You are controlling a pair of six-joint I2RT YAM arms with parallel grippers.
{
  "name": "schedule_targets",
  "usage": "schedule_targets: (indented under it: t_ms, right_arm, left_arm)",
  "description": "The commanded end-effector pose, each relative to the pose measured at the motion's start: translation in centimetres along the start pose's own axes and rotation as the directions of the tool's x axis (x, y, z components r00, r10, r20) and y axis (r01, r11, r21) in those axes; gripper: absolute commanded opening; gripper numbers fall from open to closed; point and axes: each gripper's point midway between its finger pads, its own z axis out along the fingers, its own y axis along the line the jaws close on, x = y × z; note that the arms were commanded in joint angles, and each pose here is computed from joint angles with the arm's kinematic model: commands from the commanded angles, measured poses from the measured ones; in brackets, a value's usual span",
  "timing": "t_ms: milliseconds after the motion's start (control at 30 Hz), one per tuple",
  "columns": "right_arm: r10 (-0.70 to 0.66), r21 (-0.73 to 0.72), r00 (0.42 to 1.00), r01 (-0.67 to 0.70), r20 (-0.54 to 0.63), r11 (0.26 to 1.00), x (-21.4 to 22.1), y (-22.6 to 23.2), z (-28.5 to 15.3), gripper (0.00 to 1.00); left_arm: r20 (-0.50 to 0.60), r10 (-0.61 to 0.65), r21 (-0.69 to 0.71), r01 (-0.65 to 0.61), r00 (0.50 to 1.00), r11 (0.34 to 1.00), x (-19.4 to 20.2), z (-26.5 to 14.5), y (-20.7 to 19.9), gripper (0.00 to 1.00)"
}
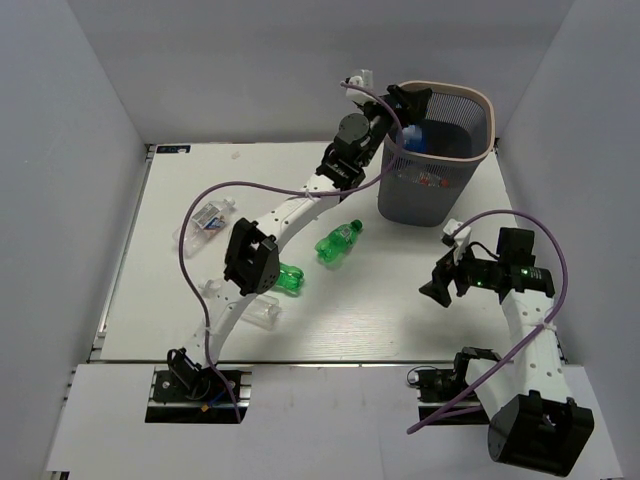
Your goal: Put the plastic bottles in the bin
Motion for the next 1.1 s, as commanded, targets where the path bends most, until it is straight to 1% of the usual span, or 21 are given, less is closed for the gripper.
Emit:
schedule_targets:
  t_ms: [0, 100, 167, 200, 233, 267, 300, 333, 367, 400, 433, 467, 500, 633, 667, 700, 733, 767, 833, 933, 1067]
  right_arm:
    - [-0.136, -0.092, 0.977, 0.152, 0.167, 0.984, -2.7, 0.9, 1.1, 0.9]
    - [-0.312, -0.088, 0.921, 0.34, 0.232, 0.936, -3.9, 0.1, 2.3, 0.9]
    - [-0.403, -0.128, 0.882, 0.441, 0.245, 0.888, -3.8, -0.3, 3.8, 0.9]
    - [-0.45, -0.138, 0.853, 0.495, 0.265, 0.858, -4.7, -0.1, 4.2, 0.9]
    - [-0.544, -0.125, 0.792, 0.591, 0.276, 0.797, -5.0, -0.6, 4.6, 0.9]
    - [-0.609, -0.141, 0.728, 0.67, 0.313, 0.728, -7.2, 0.3, 5.2, 0.9]
    - [-0.6, -0.193, 0.745, 0.66, 0.293, 0.726, -6.3, -0.2, 6.7, 0.89]
    - [-0.673, -0.183, 0.676, 0.733, 0.3, 0.655, -6.6, -0.5, 7.3, 0.89]
    - [-0.704, -0.18, 0.644, 0.763, 0.3, 0.621, -8.0, -1.4, 8.0, 0.87]
    - [-0.718, -0.22, 0.613, 0.789, 0.33, 0.573, -8.1, -0.4, 9.4, 0.87]
    - [-0.772, -0.218, 0.546, 0.838, 0.327, 0.5, -8.0, -0.9, 10.6, 0.87]
    - [-0.797, -0.219, 0.484, 0.875, 0.361, 0.432, -9.9, -0.2, 11.9, 0.87]
    - [-0.829, -0.204, 0.413, 0.91, 0.376, 0.361, -10.3, -0.3, 12.7, 0.87]
    - [-0.885, -0.232, 0.288, 0.949, 0.365, 0.213, -12.0, -0.3, 17.3, 0.9]
    - [-0.883, -0.266, 0.294, 0.942, 0.366, 0.204, -11.6, 0.1, 17.8, 0.9]
    - [-0.89, -0.265, 0.252, 0.951, 0.38, 0.156, -12.8, 0.4, 19.0, 0.9]
    - [-0.888, -0.303, 0.268, 0.94, 0.374, 0.156, -12.0, 0.4, 20.1, 0.9]
    - [-0.891, -0.292, 0.24, 0.948, 0.385, 0.129, -13.3, 0.8, 20.6, 0.9]
    - [-0.884, -0.348, 0.257, 0.93, 0.39, 0.117, -11.8, 1.5, 22.4, 0.9]
    - [-0.884, -0.425, 0.267, 0.901, 0.384, 0.088, -10.0, 2.3, 24.6, 0.9]
    - [-0.882, -0.526, 0.293, 0.848, 0.369, 0.062, -8.5, 3.1, 25.6, 0.9]
  left_arm:
    - [0.123, 0.007, 0.117, -0.022, 0.992, 0.993, -8.2, -0.3, -6.5, 1.0]
    - [0.155, 0.063, 0.183, -0.091, 0.986, 0.979, -12.7, -1.7, -10.2, 1.0]
    - [0.087, 0.173, 0.18, -0.186, 0.981, 0.966, -12.2, -3.1, -10.2, 1.0]
    - [0.134, 0.195, 0.193, -0.219, 0.972, 0.956, -17.1, -5.1, -13.0, 1.0]
    - [0.118, 0.239, 0.18, -0.258, 0.964, 0.949, -18.1, -6.4, -13.3, 1.0]
    - [-0.015, 0.308, 0.1, -0.305, 0.951, 0.947, -15.2, -7.9, -10.0, 1.0]
    - [-0.063, 0.375, 0.061, -0.372, 0.925, 0.926, -15.2, -9.7, -9.7, 1.0]
    - [-0.033, 0.394, -0.048, -0.395, 0.919, 0.918, -20.3, -12.8, -9.9, 1.0]
    - [-0.245, 0.418, -0.138, -0.458, 0.875, 0.878, -16.2, -16.1, -5.1, 1.0]
    - [-0.309, 0.361, -0.219, -0.435, 0.88, 0.873, -15.9, -18.7, -3.5, 1.0]
    - [-0.358, 0.321, -0.333, -0.441, 0.877, 0.834, -16.0, -21.7, -1.1, 1.0]
    - [-0.479, 0.273, -0.394, -0.482, 0.834, 0.782, -14.8, -27.5, 1.5, 1.0]
    - [-0.483, 0.175, -0.477, -0.426, 0.858, 0.769, -14.3, -30.2, 2.6, 1.0]
    - [-0.555, -0.097, -0.671, -0.375, 0.826, 0.64, -9.8, -42.0, 7.4, 1.0]
    - [-0.543, -0.135, -0.701, -0.359, 0.829, 0.616, -9.4, -43.5, 7.9, 1.0]
    - [-0.55, -0.186, -0.729, -0.359, 0.814, 0.583, -8.7, -45.5, 8.4, 1.0]
    - [-0.48, -0.26, -0.794, -0.289, 0.838, 0.534, -8.2, -47.0, 8.8, 1.0]
    - [-0.473, -0.302, -0.822, -0.292, 0.828, 0.488, -7.7, -48.7, 9.2, 1.0]
    - [-0.405, -0.358, -0.874, -0.242, 0.841, 0.42, -7.3, -49.9, 9.6, 1.0]
    - [-0.335, -0.418, -0.915, -0.185, 0.845, 0.359, -7.1, -51.2, 9.5, 1.0]
    - [-0.304, -0.422, -0.929, -0.169, 0.854, 0.328, -7.5, -51.9, 9.6, 1.0]
